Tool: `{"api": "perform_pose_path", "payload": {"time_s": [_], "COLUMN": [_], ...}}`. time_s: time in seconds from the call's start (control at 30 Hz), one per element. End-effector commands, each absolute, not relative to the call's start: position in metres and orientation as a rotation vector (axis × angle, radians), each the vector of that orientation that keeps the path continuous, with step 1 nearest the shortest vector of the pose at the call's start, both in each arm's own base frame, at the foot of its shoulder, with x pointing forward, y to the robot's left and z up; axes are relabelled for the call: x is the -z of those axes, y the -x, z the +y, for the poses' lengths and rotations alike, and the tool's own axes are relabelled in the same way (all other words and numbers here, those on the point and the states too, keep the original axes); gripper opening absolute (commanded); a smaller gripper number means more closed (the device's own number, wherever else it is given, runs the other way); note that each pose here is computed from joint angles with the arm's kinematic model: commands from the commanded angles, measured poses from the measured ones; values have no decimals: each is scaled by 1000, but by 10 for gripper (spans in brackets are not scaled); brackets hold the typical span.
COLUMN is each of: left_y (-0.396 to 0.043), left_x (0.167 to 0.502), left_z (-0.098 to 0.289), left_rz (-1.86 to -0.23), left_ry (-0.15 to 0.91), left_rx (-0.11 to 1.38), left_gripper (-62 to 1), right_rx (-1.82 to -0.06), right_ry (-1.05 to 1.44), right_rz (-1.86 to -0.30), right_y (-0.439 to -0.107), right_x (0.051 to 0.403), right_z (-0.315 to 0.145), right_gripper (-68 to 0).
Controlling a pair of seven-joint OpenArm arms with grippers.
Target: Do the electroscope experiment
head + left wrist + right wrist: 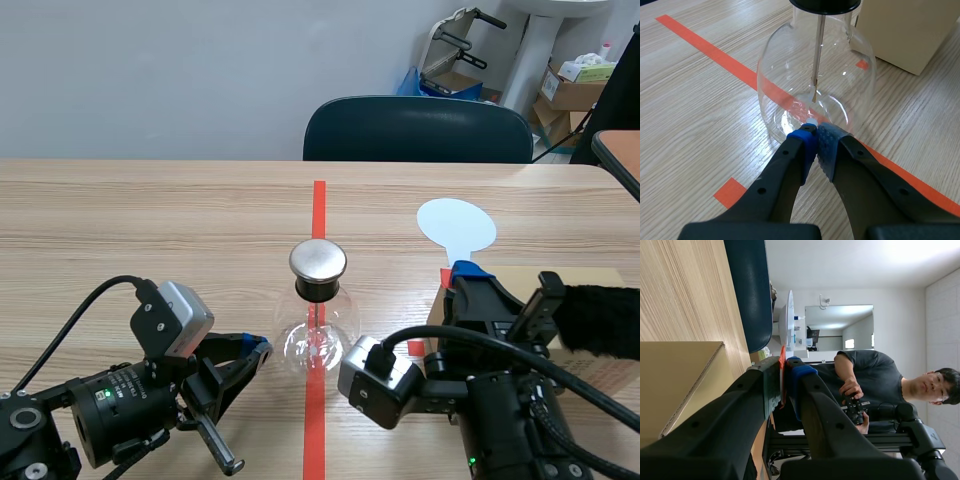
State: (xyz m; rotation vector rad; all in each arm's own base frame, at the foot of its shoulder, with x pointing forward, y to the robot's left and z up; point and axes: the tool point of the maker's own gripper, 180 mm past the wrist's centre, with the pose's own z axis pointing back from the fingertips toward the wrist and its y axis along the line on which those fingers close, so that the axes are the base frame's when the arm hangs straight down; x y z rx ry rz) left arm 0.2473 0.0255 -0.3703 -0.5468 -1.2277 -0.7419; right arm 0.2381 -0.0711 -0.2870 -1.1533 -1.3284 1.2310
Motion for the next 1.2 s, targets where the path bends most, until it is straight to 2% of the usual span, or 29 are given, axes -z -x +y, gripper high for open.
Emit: {"api": "perform_pose_path", "payload": {"time_s": [0.0,0.9,1.17], "left_y": [-250,-250,-250], "left_x": [363,362,362], "left_z": [22,21,21], "left_rz": [-1255,-1255,-1255], "left_ry": [565,565,565], "left_rx": [736,735,735], "left_gripper": [-567,-567,-567], "right_rx": [-1211,-1218,-1126], "right_ry": [1184,1181,1234], "right_rz": [-1357,-1370,-1437], "right_y": [-243,-243,-238], "right_x": [276,275,249], "right_z": [-74,-72,-82], "right_gripper": [-665,-664,-664]}}
